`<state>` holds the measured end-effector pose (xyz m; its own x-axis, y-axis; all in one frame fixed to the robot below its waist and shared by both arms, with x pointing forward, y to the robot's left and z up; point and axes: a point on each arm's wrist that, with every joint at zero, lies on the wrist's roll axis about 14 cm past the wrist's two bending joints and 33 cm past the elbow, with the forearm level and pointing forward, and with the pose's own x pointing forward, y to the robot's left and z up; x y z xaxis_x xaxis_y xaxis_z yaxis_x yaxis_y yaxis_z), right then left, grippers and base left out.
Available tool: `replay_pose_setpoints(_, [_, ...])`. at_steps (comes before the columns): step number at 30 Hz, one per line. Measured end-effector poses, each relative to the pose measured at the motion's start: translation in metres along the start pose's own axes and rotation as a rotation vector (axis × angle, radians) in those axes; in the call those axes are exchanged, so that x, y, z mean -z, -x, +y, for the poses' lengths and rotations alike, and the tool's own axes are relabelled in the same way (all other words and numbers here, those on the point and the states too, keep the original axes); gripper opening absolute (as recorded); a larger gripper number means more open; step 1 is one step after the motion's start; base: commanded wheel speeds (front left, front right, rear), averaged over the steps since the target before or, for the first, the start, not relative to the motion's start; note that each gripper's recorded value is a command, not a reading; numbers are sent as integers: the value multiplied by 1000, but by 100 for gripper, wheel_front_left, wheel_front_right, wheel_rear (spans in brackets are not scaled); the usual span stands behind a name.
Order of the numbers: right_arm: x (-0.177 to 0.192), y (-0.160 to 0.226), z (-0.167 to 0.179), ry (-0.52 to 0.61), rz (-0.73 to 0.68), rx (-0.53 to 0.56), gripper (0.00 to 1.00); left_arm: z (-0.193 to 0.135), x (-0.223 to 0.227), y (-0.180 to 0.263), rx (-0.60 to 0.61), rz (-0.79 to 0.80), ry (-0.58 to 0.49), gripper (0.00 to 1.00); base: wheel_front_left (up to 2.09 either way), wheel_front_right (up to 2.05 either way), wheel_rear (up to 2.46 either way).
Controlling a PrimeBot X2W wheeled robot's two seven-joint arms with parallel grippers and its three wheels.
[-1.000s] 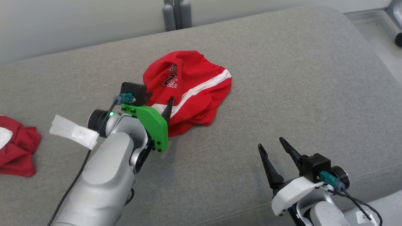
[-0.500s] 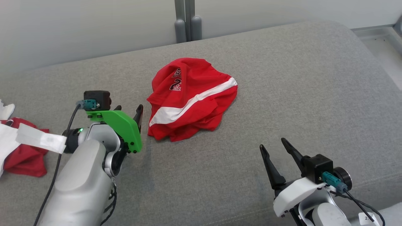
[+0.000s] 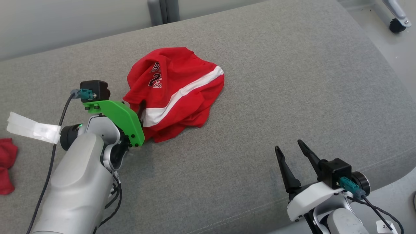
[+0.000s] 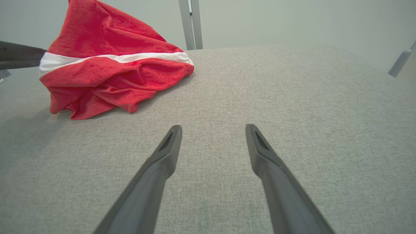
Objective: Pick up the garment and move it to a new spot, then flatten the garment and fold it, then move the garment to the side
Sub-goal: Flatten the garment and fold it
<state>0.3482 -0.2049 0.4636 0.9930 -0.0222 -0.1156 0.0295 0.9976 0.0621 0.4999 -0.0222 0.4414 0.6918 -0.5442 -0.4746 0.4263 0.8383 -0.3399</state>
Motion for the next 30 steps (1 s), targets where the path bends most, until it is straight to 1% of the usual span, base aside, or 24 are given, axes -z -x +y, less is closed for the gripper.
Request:
replay_pose_setpoints(4, [3, -1, -1, -3, 9, 5, 100, 6, 4, -5, -18, 13, -2, 100, 0, 0, 0])
replay_pose_setpoints(9, [4, -4, 2, -6, 9, -5, 100, 4, 0, -9, -4, 2, 23, 100, 0, 0, 0])
replay_pose_setpoints(10, [4, -5, 2, -6, 9, -7, 100, 2, -2, -10, 5, -6, 30, 61, 0, 0, 0])
replay_pose_setpoints(11, [4, -6, 2, -5, 9, -8, 100, 0, -3, -11, 12, -9, 29, 33, 0, 0, 0])
replay_pose_setpoints(12, [4, -7, 3, -4, 9, -9, 100, 0, -4, -11, 16, -14, 23, 0, 0, 0, 0])
replay_pose_setpoints(16, [4, -8, 2, -4, 10, -9, 100, 3, -5, -11, 7, -14, -6, 0, 0, 0, 0])
replay_pose_setpoints(21, [4, -9, 3, -6, 6, -12, 100, 32, -33, 0, -88, -95, -61, 0, 0, 0, 0])
replay_pose_setpoints(24, [3, -9, 7, -8, 1, -26, 100, 44, -52, 10, -132, -145, -99, 0, 0, 0, 0])
replay_pose_setpoints(30, [-1, -9, 17, -11, -11, -55, 100, 77, -68, 34, -253, -129, -205, 0, 0, 0, 0])
